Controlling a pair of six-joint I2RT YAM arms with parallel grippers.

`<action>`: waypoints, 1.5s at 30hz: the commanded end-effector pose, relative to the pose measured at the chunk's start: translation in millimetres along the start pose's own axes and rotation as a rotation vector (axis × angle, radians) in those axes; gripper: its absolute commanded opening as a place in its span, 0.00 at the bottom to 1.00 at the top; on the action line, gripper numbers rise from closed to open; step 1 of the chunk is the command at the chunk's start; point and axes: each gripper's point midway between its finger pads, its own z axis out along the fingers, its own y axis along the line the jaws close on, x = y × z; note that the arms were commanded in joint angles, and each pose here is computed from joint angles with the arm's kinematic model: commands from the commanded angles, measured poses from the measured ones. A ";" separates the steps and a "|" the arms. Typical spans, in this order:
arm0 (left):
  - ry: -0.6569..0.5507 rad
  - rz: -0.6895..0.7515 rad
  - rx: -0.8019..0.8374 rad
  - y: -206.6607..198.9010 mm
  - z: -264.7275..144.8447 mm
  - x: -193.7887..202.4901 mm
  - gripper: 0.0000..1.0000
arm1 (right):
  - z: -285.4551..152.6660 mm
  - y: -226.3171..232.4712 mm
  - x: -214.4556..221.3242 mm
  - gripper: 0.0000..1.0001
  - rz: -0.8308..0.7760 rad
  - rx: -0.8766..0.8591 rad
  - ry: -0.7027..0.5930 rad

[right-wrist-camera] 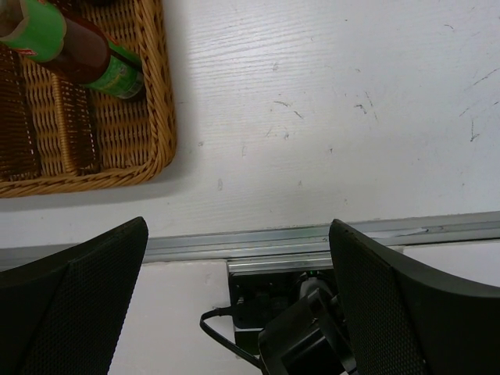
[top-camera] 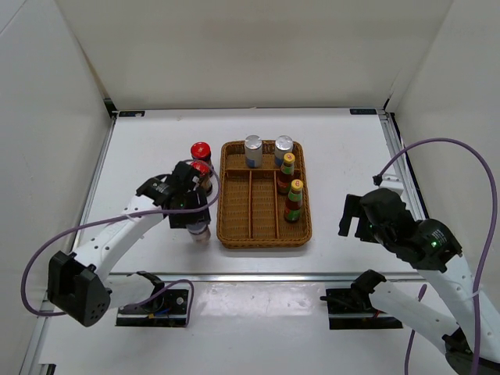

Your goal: Organize the condiment bottles

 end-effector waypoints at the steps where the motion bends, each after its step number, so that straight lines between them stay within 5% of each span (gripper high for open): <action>1: -0.118 -0.014 0.087 -33.0 -51.2 -37.2 0.11 | 0.4 6.0 -5.0 1.00 0.017 -0.030 -0.026; 7: -0.248 0.008 0.233 -100.3 -109.7 -77.1 0.11 | 0.4 8.3 -5.9 1.00 0.011 -0.042 -0.027; 11: -0.246 0.074 0.238 -146.8 -102.9 -94.6 0.11 | 0.2 9.2 -5.0 1.00 0.002 -0.050 -0.022; 22: -0.236 0.210 0.204 -253.0 -17.1 -131.3 0.11 | -2.7 8.2 -2.6 1.00 0.009 -0.068 -0.032; 32: -0.164 0.176 0.105 -246.0 58.1 -137.4 0.11 | -1.6 12.0 -2.3 1.00 -0.010 -0.083 -0.023; 34: -0.164 0.175 0.105 -245.9 58.2 -137.5 0.17 | -1.9 13.3 -1.4 1.00 -0.010 -0.091 -0.017; 36: -0.154 0.170 0.083 -240.5 64.2 -133.5 0.33 | -0.4 16.2 -2.0 1.00 -0.020 -0.097 -0.012; 37: -0.154 0.170 0.083 -240.4 64.3 -133.5 0.54 | -0.4 16.2 -1.9 1.00 -0.020 -0.097 -0.012; 39: -0.172 0.165 0.101 -237.7 46.3 -135.0 0.77 | 1.0 16.8 -1.6 1.00 -0.023 -0.093 -0.005; 40: -0.189 0.161 0.105 -235.8 37.6 -137.8 1.00 | 3.0 16.1 0.8 1.00 -0.027 -0.088 0.003; 45: -0.355 0.153 0.151 -211.4 -51.7 -151.5 1.00 | 2.7 17.0 1.7 1.00 -0.036 -0.095 0.007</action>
